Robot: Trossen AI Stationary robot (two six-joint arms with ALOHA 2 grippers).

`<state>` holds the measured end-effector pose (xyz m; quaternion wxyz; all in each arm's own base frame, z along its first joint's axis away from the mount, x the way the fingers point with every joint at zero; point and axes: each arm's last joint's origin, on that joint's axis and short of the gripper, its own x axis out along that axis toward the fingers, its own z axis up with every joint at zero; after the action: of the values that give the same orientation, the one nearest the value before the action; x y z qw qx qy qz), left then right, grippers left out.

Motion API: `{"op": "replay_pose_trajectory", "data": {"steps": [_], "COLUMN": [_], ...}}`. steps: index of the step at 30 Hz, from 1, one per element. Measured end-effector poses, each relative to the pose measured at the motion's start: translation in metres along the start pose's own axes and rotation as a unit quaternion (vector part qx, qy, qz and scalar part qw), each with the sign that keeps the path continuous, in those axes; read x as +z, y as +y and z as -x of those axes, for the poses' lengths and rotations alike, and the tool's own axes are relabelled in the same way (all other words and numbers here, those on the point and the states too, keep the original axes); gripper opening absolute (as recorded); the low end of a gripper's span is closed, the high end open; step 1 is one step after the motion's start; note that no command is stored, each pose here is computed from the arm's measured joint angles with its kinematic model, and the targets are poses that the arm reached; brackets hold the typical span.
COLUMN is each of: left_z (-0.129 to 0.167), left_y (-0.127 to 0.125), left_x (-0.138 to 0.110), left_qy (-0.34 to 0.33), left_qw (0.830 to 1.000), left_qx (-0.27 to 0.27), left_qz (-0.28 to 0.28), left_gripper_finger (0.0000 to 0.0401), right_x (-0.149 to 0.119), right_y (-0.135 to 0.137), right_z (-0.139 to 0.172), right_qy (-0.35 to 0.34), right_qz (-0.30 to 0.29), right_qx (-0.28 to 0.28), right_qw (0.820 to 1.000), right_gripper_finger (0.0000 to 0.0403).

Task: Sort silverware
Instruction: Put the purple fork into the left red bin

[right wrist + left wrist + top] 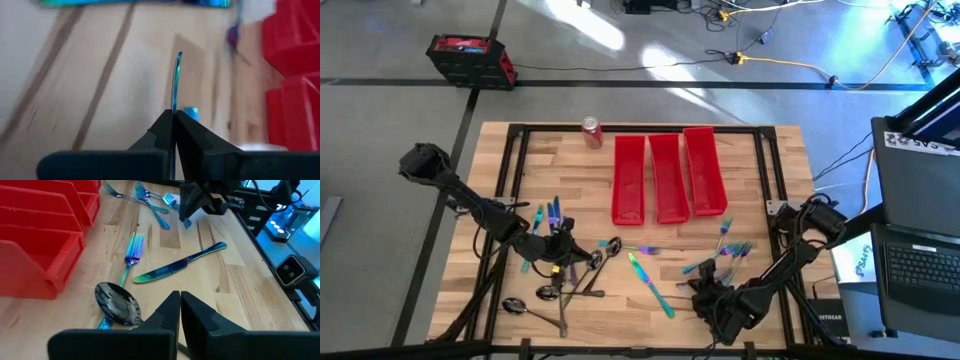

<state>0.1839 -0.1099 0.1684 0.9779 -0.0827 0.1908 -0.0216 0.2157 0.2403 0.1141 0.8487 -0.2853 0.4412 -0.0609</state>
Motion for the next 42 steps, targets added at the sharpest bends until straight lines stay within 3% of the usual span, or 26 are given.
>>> {"op": "replay_pose_trajectory", "data": {"steps": [10, 22, 30, 37, 42], "left_z": [0.0, 0.0, 0.0, 0.0, 0.0], "left_y": [0.0, 0.0, 0.0, 0.0, 0.0], "left_x": [0.0, 0.0, 0.0, 0.0, 0.005], "left_qy": [-0.001, -0.001, -0.001, -0.001, -0.027], "left_qw": [1.0, 1.0, 1.0, 1.0, 1.0], "left_qx": [0.001, 0.001, 0.001, 0.001, 0.012], "left_qz": [0.0, -0.003, 0.002, -0.002, 0.007], "left_gripper_finger": [0.0, 0.0, 0.0, 0.0, 0.0], "right_x": [0.006, 0.025, 0.043, 0.06, 0.079], "right_y": [-0.005, -0.043, -0.086, -0.124, -0.154], "right_z": [0.009, 0.038, 0.052, 0.071, 0.062], "right_qy": [-0.003, -0.048, -0.097, -0.185, -0.236], "right_qz": [-0.07, -0.139, -0.203, -0.198, -0.192], "right_qx": [0.023, 0.048, 0.047, 0.011, 0.004], "right_qw": [0.997, 0.988, 0.973, 0.963, 0.953], "right_gripper_finger": [0.0, 0.0, 0.0, 0.0, 0.0]}}
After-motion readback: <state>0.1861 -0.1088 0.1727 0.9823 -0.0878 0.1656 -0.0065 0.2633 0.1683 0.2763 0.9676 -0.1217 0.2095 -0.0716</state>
